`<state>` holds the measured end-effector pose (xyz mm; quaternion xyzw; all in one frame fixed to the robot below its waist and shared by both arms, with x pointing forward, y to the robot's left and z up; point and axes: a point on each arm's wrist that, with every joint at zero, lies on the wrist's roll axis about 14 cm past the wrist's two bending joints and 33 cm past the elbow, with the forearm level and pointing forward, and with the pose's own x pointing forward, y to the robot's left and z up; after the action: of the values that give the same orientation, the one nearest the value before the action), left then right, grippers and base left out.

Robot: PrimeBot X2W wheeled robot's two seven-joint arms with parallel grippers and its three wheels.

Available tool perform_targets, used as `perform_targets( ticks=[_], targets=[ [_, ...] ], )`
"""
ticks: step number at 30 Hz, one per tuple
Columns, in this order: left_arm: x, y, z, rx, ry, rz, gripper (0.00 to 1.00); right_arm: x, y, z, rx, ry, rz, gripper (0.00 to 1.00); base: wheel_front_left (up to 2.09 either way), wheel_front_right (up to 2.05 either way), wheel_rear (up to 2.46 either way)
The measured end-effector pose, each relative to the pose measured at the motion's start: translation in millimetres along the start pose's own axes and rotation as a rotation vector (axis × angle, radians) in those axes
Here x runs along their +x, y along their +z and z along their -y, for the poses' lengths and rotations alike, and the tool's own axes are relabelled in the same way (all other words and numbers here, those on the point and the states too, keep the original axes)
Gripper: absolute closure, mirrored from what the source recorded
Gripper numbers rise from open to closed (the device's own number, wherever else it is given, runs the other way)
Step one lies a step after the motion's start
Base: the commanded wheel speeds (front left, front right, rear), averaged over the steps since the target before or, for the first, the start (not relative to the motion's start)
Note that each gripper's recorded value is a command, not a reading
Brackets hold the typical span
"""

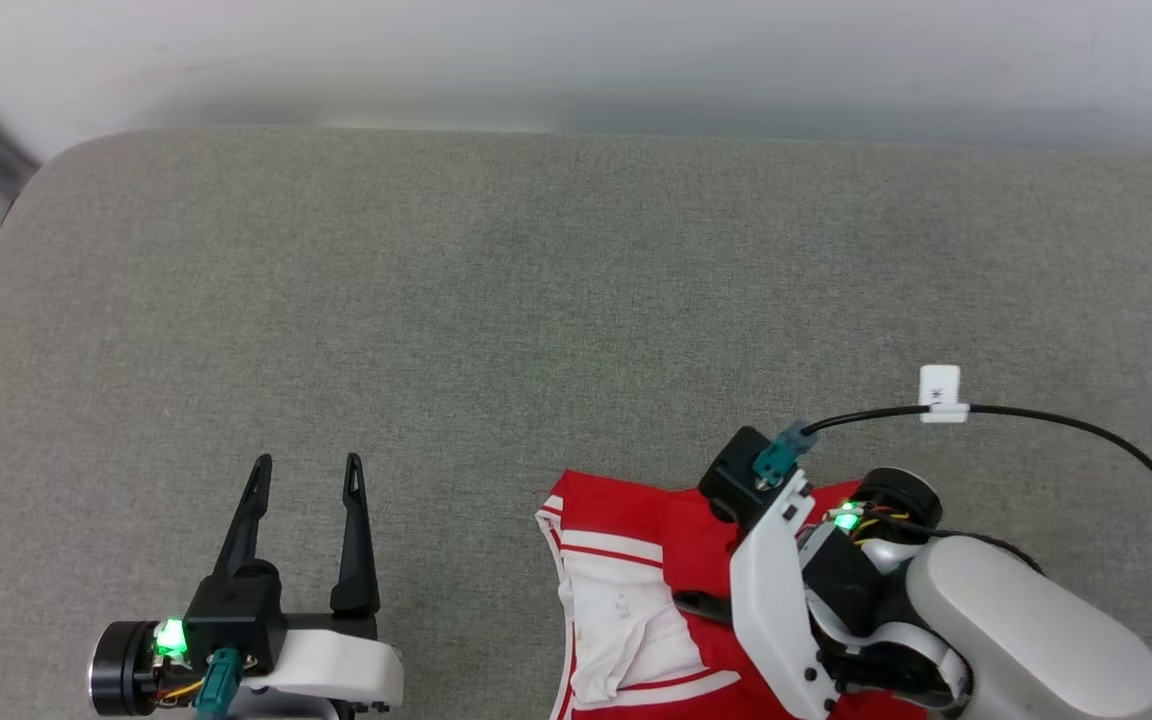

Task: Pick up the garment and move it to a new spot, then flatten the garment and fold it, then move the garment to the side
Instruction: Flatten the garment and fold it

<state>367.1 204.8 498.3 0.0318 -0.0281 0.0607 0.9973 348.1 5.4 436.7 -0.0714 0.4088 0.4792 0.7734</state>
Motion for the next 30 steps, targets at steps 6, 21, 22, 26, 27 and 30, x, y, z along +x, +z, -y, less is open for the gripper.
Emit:
perform_targets(
  ticks=[6,21,22,26,27,30],
  targets=[
    [6,-3,0,-0.002,0.008,-0.009,0.00,39,-24,2,-0.006,0.005,-0.095,1.00,0.00,0.00,0.00],
    [-4,1,-3,-0.016,0.019,0.000,0.00,5,22,20,-0.143,-0.092,0.202,0.00,0.00,0.00,0.00],
    [-5,3,-2,-0.019,0.015,0.006,0.00,-5,34,23,-0.151,-0.113,0.262,0.00,0.00,0.00,0.00],
    [-10,7,2,-0.025,0.002,0.017,0.00,-55,78,43,-0.186,-0.235,0.518,0.00,0.00,0.00,0.00],
    [-11,8,2,-0.027,-0.001,0.019,0.00,-71,87,51,-0.200,-0.284,0.586,0.00,0.00,0.00,0.00],
    [-12,16,6,-0.035,-0.014,0.045,0.00,-128,106,78,-0.185,-0.462,0.834,0.00,0.00,0.00,0.00]
  ],
)
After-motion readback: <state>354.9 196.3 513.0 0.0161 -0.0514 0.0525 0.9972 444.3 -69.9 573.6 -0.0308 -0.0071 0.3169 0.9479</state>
